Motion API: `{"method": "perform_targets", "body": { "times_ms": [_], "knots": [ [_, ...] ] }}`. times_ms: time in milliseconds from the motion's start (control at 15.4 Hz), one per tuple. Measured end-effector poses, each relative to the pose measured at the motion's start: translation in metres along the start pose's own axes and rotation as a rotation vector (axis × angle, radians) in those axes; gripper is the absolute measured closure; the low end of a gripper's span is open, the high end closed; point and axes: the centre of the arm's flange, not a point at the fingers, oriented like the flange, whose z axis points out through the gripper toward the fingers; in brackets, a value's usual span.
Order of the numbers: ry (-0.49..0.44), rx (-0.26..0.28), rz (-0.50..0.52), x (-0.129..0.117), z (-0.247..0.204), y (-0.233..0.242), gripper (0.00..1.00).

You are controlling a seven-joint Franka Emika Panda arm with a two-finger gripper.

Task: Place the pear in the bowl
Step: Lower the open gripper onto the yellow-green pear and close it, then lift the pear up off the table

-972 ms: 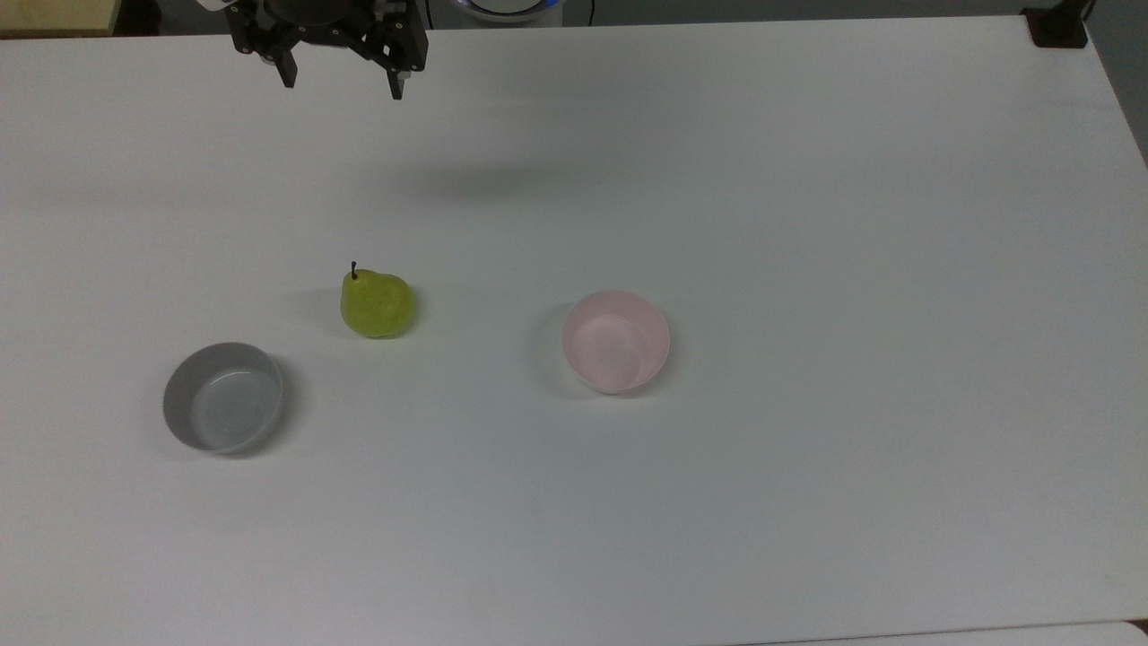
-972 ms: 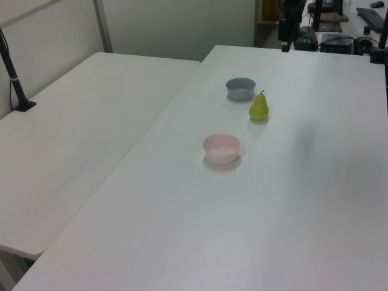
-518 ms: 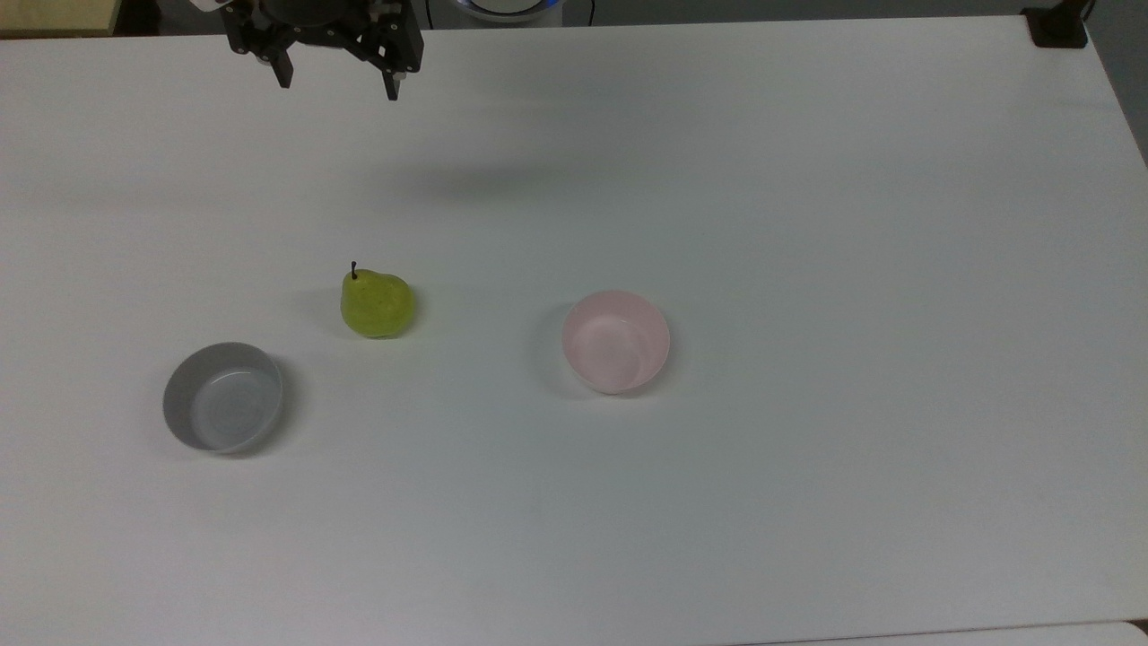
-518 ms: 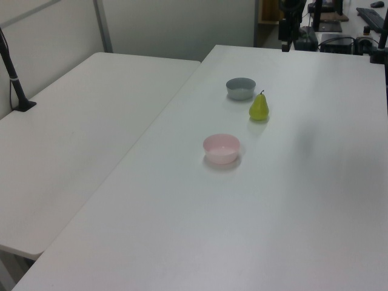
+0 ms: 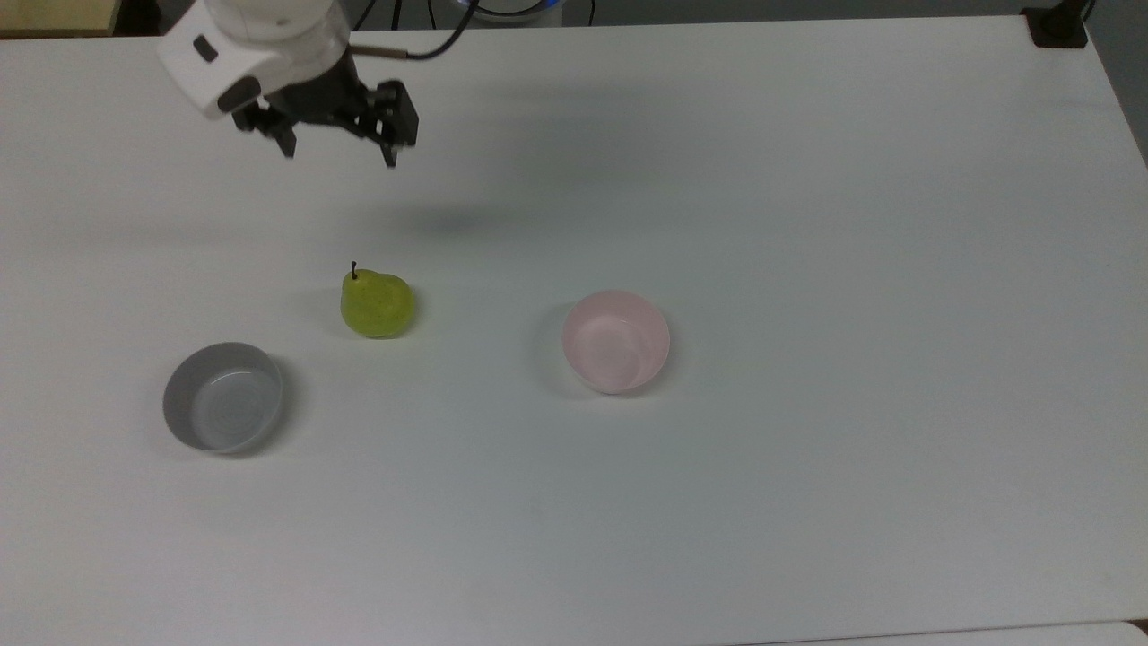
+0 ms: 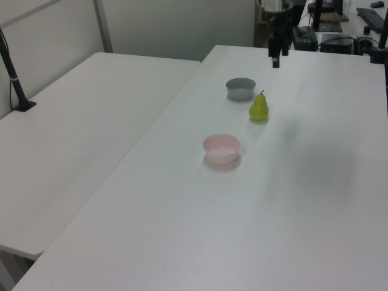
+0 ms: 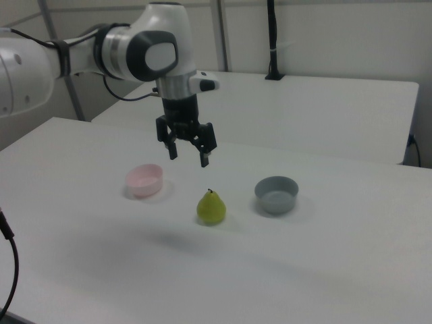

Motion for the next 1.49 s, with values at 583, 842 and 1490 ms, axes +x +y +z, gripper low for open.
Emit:
{"method": "perform_targets", "body": {
  "times_ms": [583, 842, 1490],
  "knots": [
    [-0.021, -0.026, -0.067, 0.052, 0.108, -0.005, 0.0],
    [-0.025, -0.038, -0.088, 0.066, 0.146, -0.017, 0.0],
    [-0.047, -0.075, -0.118, 0.072, 0.172, -0.023, 0.17]
  ]
}}
